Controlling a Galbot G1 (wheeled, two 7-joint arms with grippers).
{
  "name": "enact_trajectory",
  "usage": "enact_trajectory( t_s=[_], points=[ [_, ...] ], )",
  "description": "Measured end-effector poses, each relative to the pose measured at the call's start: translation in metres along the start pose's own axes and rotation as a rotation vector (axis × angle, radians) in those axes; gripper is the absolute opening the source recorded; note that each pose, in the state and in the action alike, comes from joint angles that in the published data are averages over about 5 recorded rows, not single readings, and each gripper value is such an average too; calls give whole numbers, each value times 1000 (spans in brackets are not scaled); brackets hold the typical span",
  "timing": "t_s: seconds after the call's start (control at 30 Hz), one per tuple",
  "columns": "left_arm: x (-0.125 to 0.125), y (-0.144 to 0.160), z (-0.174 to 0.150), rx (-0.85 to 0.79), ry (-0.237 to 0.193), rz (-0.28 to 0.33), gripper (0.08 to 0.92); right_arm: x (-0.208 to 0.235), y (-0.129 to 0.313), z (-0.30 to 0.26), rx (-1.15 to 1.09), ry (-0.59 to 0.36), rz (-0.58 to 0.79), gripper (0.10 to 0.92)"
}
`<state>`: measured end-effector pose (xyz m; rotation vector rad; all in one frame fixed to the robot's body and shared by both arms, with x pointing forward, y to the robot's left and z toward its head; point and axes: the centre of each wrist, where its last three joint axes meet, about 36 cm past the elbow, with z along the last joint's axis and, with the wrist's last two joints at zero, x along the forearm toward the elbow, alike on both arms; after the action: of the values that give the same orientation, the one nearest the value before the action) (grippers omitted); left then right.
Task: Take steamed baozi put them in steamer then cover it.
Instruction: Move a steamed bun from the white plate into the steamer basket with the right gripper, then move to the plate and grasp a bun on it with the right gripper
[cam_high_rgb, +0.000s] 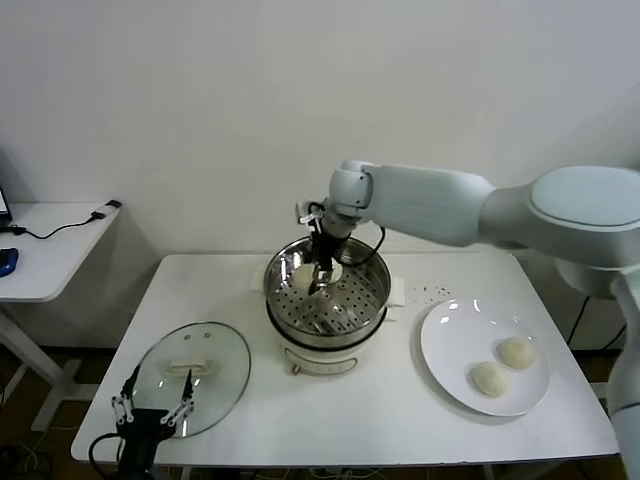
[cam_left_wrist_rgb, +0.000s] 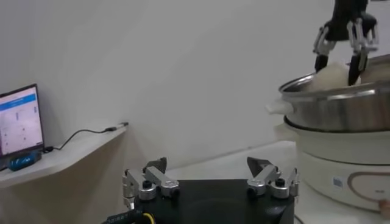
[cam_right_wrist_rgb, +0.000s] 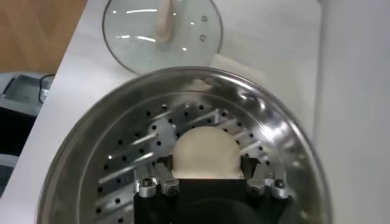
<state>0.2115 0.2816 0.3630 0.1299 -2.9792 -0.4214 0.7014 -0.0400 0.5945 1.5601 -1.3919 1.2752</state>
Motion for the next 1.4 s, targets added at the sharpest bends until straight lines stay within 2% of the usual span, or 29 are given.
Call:
enact_trajectory(
  t_s=[0.17,0.3,0.43,0.57,0.77,1.03,1.2,1.4],
  points=[
    [-1,0,1,2,1,-1,823,-18,1,-3,-2,-2,-12,716],
    [-3,0,2,2,1,-2,823,-25,2,-3,-6,-1,-15,772],
    [-4,0,2,2,1,-1,823,-24,1,-3,-11,-9,-17,818],
    [-4,0,1,-1,3,0,823,-16,1,0,-14,-18,-20,822],
    [-4,-1,0,-5,1,3,823,18,-1,15,-3,-16,-10,823],
    [-2,-2,-3,-9,-1,7,823,97,4,67,6,14,31,823],
    [-3,-4,-7,-4,-10,-2,823,133,24,113,0,36,47,823],
    [-4,-3,-8,-13,-5,-14,823,149,62,176,-33,51,54,823]
  ],
)
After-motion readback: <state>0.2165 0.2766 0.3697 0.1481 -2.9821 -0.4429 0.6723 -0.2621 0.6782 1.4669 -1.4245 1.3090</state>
